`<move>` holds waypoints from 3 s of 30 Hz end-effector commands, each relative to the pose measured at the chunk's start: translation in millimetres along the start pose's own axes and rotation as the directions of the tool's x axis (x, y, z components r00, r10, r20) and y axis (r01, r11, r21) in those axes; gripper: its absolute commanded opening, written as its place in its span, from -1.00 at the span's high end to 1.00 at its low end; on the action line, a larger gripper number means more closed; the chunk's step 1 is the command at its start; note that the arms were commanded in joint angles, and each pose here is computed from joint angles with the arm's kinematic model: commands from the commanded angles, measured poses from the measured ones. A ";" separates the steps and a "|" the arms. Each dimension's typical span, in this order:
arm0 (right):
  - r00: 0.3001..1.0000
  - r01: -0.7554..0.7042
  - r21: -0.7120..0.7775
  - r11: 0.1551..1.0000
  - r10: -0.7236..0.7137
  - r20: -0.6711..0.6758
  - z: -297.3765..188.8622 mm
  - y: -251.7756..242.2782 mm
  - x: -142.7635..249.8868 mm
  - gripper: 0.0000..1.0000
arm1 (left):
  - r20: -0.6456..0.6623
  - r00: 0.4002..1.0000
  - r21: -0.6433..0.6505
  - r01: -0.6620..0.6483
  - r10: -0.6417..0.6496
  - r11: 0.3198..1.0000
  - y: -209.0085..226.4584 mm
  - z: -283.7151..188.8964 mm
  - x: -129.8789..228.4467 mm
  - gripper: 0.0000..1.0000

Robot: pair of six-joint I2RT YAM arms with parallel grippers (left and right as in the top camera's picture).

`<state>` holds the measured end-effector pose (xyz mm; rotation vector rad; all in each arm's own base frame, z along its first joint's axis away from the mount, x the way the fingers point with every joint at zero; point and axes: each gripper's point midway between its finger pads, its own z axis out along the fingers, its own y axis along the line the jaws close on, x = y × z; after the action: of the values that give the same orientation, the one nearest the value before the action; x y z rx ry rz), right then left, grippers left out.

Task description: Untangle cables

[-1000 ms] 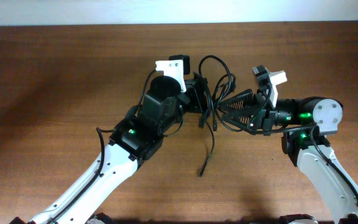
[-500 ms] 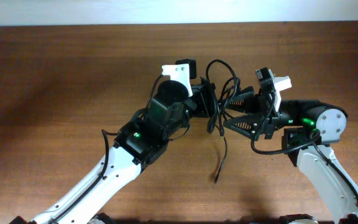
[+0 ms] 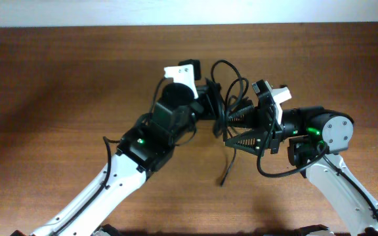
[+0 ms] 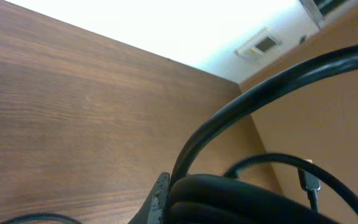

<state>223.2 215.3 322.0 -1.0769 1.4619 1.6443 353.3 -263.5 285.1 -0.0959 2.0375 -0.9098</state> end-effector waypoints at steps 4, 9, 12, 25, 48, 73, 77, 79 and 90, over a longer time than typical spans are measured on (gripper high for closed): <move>0.999 0.037 -0.031 0.999 -0.038 -0.031 4.1 9.2 1.3 -0.18 | 0.097 0.994 -0.052 0.047 -0.042 0.998 23.1 -8.7 -35.5 1.00; 0.998 0.037 -0.059 0.998 -0.039 -0.043 11.5 14.4 3.9 -0.20 | 0.092 0.995 -0.047 0.046 -0.042 0.998 21.7 -8.5 -34.2 1.00; 0.998 0.035 -0.078 0.996 -0.039 -0.051 16.3 17.9 5.7 -0.21 | 0.074 0.997 -0.030 0.040 -0.038 0.999 16.0 -7.8 -29.0 1.00; 0.999 0.036 -0.075 0.997 -0.038 -0.038 18.0 17.6 3.7 -0.28 | 0.020 0.999 -0.048 0.027 -0.026 0.998 13.1 -5.5 -9.3 1.00; 0.998 -0.011 0.062 0.998 0.007 0.060 -12.8 -6.8 -15.0 0.92 | -0.143 0.966 -0.198 -0.240 0.214 0.950 41.3 12.0 43.5 1.00; 0.975 -0.182 0.198 0.963 0.151 0.161 -61.4 -38.1 -20.7 0.07 | -0.115 0.977 -0.579 -0.214 0.181 0.787 133.6 -44.1 6.6 1.00; 0.967 -0.228 0.189 0.955 0.200 0.155 -61.7 -40.1 -16.2 -0.98 | -0.064 0.974 -0.481 -0.220 0.216 0.849 106.0 -45.6 -8.2 1.00; 0.968 -0.228 0.188 0.955 0.200 0.154 -61.6 -39.9 -15.9 -0.98 | -0.034 0.975 -0.450 -0.211 0.220 0.868 96.8 -47.0 -14.5 1.00; 0.971 -0.226 0.173 0.959 0.207 0.121 -59.9 -36.1 -11.1 -0.99 | -0.005 0.976 -0.415 -0.201 0.219 0.887 87.1 -47.1 -20.3 1.00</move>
<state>274.6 161.5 312.1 -0.6880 1.6800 1.6528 353.0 -164.3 247.8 -0.1323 2.1567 -0.2961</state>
